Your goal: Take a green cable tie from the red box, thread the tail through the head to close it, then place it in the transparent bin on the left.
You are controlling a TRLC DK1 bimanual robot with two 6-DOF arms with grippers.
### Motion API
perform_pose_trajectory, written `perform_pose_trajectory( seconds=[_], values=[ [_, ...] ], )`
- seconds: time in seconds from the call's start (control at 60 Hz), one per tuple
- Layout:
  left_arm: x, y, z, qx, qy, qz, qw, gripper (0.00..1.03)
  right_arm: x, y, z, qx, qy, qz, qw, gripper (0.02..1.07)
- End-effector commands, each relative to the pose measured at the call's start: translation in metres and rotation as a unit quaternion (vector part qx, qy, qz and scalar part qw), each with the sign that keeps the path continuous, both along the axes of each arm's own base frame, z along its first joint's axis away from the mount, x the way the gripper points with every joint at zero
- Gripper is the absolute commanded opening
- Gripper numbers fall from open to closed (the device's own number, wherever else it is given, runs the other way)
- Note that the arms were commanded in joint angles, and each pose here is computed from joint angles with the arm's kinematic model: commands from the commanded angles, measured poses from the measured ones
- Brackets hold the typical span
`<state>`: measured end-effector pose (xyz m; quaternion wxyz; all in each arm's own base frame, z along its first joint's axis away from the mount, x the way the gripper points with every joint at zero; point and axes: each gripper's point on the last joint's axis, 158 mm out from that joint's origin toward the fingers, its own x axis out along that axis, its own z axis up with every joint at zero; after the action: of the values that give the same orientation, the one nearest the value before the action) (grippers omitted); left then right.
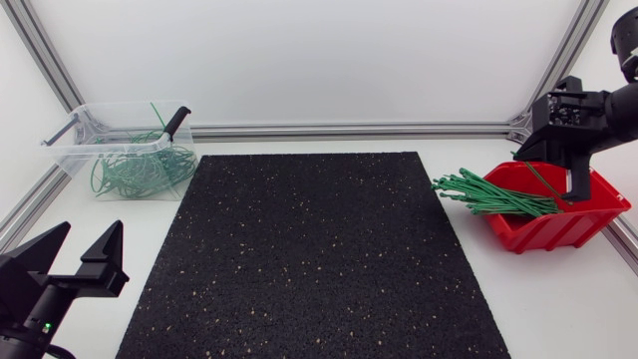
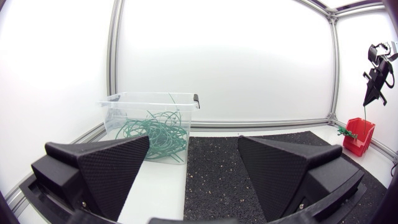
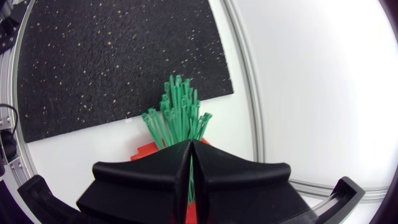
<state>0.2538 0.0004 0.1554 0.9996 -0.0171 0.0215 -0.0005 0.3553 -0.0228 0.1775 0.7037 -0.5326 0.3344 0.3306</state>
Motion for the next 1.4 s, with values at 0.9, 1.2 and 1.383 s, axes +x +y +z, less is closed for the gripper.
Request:
perform_pose_trajectory(
  seconds=[0.9,1.2,1.383],
  values=[
    [0.001,-0.002,-0.025,-0.007,0.030,-0.004,1.000,0.99,-0.089,0.212,0.170,0.320,-0.033,-0.055,0.945,0.07],
    [0.001,-0.002,-0.025,-0.007,0.030,-0.004,1.000,0.99,-0.082,0.248,0.143,0.424,0.099,-0.233,0.870,0.07],
    [0.001,-0.003,-0.026,-0.007,0.031,-0.005,0.999,0.99,-0.071,0.272,0.119,0.425,0.155,-0.271,0.850,0.07]
  ],
)
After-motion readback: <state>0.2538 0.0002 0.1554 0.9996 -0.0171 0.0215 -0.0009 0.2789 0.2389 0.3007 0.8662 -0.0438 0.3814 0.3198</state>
